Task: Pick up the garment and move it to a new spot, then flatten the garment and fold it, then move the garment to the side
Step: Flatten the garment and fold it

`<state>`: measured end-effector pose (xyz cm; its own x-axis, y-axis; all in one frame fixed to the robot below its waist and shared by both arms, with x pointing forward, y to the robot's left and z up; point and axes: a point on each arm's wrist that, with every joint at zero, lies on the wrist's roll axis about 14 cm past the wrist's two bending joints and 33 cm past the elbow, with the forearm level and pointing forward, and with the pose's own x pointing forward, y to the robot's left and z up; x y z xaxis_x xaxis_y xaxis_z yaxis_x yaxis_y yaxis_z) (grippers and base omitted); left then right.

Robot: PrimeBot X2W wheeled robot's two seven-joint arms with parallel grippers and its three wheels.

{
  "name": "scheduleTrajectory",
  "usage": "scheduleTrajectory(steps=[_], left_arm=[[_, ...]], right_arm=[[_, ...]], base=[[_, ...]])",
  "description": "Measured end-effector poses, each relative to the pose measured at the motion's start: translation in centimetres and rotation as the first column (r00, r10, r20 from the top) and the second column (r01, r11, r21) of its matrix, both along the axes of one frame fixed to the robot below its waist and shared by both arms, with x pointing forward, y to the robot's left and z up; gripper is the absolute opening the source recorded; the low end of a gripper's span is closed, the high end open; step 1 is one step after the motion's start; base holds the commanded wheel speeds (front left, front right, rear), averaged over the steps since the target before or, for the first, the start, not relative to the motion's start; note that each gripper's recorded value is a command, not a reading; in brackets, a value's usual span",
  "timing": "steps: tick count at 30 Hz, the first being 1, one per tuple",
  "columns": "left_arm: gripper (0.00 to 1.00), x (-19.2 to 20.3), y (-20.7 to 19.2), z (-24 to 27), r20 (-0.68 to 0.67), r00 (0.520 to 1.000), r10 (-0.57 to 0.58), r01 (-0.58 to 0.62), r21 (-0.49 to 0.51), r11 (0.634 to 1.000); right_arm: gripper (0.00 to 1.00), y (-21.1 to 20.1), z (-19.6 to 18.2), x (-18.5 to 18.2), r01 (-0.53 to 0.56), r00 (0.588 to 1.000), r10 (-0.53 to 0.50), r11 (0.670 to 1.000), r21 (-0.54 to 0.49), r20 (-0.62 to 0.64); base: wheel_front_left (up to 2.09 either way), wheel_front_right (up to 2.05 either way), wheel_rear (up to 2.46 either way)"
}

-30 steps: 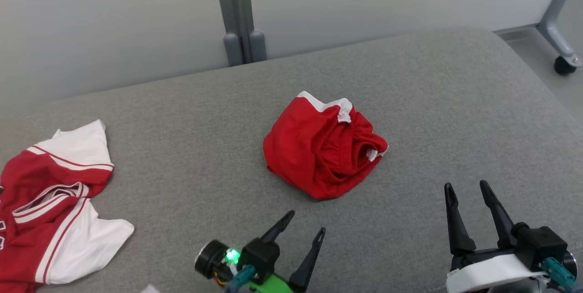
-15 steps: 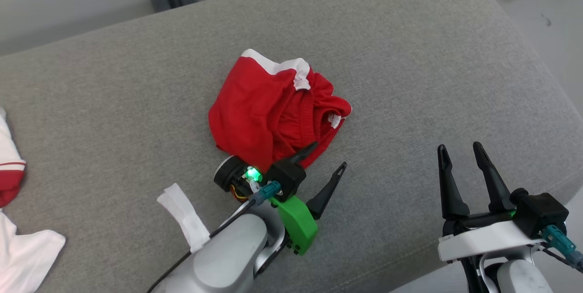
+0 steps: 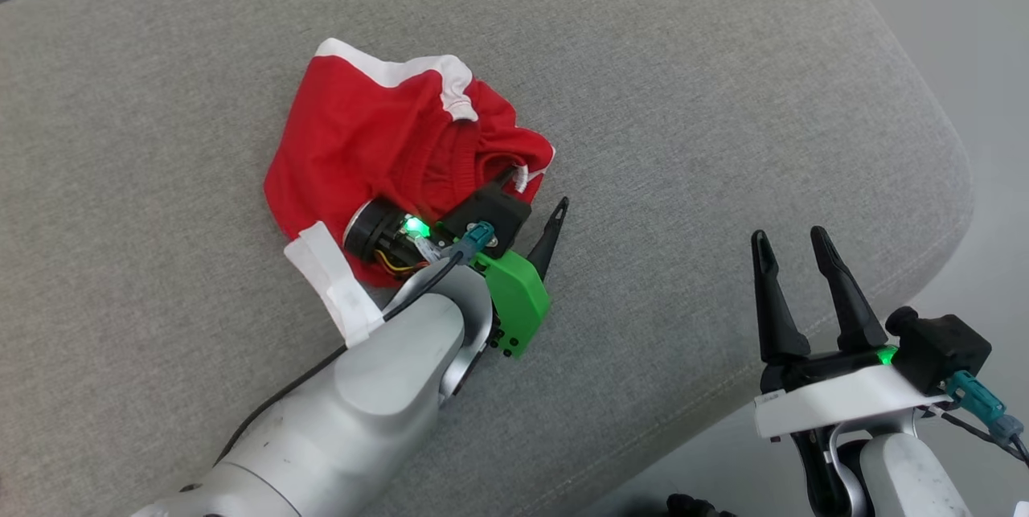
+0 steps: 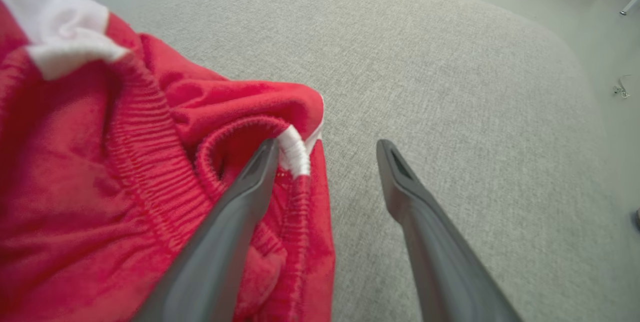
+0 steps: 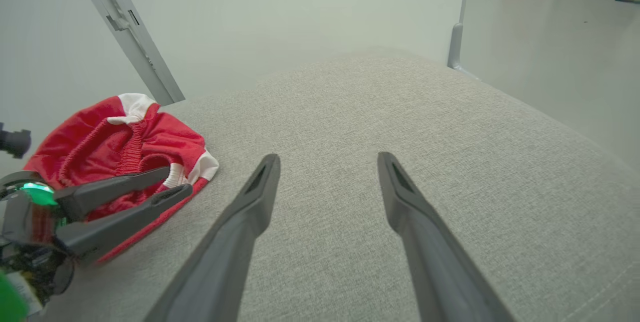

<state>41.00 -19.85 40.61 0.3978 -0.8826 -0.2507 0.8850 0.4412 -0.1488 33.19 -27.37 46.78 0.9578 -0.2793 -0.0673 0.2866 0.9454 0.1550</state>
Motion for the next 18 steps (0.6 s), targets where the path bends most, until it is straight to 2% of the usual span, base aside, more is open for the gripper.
scheduleTrajectory(steps=[6,7,8,9,10,18], left_arm=[[1.0,0.6,-0.4,-0.9,-0.017,0.999,0.041,-0.04,0.022,0.999],[0.89,0.7,-0.3,-0.9,-0.025,0.998,0.051,-0.051,0.023,0.998],[0.45,0.7,-0.3,-0.8,-0.026,0.998,0.056,-0.055,0.023,0.998],[0.29,0.8,-0.3,-0.5,-0.031,0.997,0.066,-0.066,0.008,0.998],[0.0,0.9,-0.4,-0.1,-0.043,0.996,0.076,-0.077,-0.008,0.997],[0.0,0.3,-0.4,2.3,-0.118,0.99,0.08,-0.091,-0.09,0.992]], right_arm=[[1.0,-0.5,-0.6,-0.6,0.024,0.999,-0.024,1.0,0.007,-0.025],[1.0,-0.5,-0.6,-0.6,0.024,0.999,-0.024,1.0,0.007,-0.025],[1.0,-0.5,-0.6,-0.6,0.024,0.999,-0.023,1.0,0.008,-0.024],[1.0,-0.5,-0.6,-0.6,0.023,0.999,-0.023,1.0,0.009,-0.022],[1.0,-0.4,-0.6,-0.6,0.022,1.0,-0.022,1.0,0.011,-0.02],[1.0,-0.4,-0.5,-0.8,0.017,1.0,-0.017,1.0,0.013,-0.014]], base=[[0.0,0.0,0.0],[0.0,0.0,0.0],[0.0,0.0,0.0],[0.0,0.0,0.0],[0.0,0.0,0.0],[0.0,0.0,0.0]])
